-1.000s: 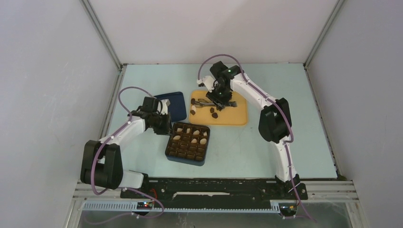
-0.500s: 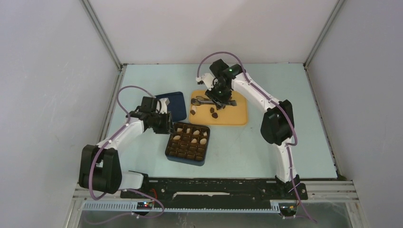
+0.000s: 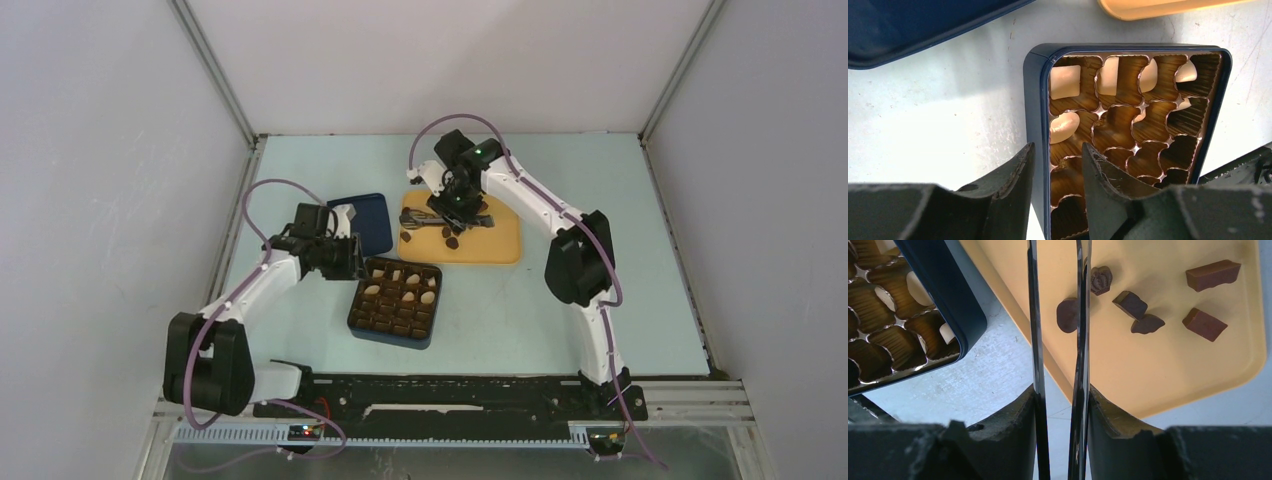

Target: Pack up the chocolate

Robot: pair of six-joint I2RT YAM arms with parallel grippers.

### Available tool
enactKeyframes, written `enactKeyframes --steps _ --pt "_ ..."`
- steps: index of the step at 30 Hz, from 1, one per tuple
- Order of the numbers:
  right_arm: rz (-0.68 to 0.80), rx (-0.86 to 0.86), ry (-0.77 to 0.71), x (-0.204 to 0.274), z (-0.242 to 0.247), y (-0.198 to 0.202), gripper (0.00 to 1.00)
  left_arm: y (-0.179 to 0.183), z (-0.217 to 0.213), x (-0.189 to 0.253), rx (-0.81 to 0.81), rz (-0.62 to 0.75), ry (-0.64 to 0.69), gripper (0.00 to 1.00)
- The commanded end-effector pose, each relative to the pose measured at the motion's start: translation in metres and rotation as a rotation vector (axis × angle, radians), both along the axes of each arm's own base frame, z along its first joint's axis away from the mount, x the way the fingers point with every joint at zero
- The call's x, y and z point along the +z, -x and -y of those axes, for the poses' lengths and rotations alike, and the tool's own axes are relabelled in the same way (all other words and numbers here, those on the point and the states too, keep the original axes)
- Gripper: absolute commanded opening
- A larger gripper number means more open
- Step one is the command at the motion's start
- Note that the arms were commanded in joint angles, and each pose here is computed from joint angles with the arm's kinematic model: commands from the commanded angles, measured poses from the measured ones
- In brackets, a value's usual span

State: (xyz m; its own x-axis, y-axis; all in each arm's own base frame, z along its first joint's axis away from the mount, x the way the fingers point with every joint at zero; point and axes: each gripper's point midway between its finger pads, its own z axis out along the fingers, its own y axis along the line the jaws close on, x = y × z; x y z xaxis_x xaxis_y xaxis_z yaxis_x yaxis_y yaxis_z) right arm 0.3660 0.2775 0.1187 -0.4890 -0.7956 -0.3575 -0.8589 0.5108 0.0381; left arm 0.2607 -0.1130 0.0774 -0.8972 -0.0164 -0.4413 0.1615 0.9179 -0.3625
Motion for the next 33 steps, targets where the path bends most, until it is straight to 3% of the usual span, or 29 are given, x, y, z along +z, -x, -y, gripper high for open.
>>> enactKeyframes --steps 1,15,19,24,33 --pt "-0.005 -0.006 0.006 -0.003 -0.002 -0.003 0.39 -0.002 0.000 0.009 -0.020 0.058 0.003 0.44" --pt "-0.018 0.003 0.051 -0.022 -0.008 0.000 0.40 -0.004 -0.002 0.015 -0.022 0.090 0.000 0.45" --pt "0.004 -0.001 0.082 -0.020 -0.006 0.001 0.33 -0.004 -0.003 0.018 -0.021 0.101 0.000 0.45" --pt "0.067 -0.014 0.062 0.010 0.003 0.005 0.25 -0.005 -0.006 0.022 -0.014 0.123 -0.007 0.45" --pt "0.149 0.023 -0.062 0.071 0.010 0.033 0.22 -0.009 -0.011 0.030 0.000 0.150 -0.010 0.47"
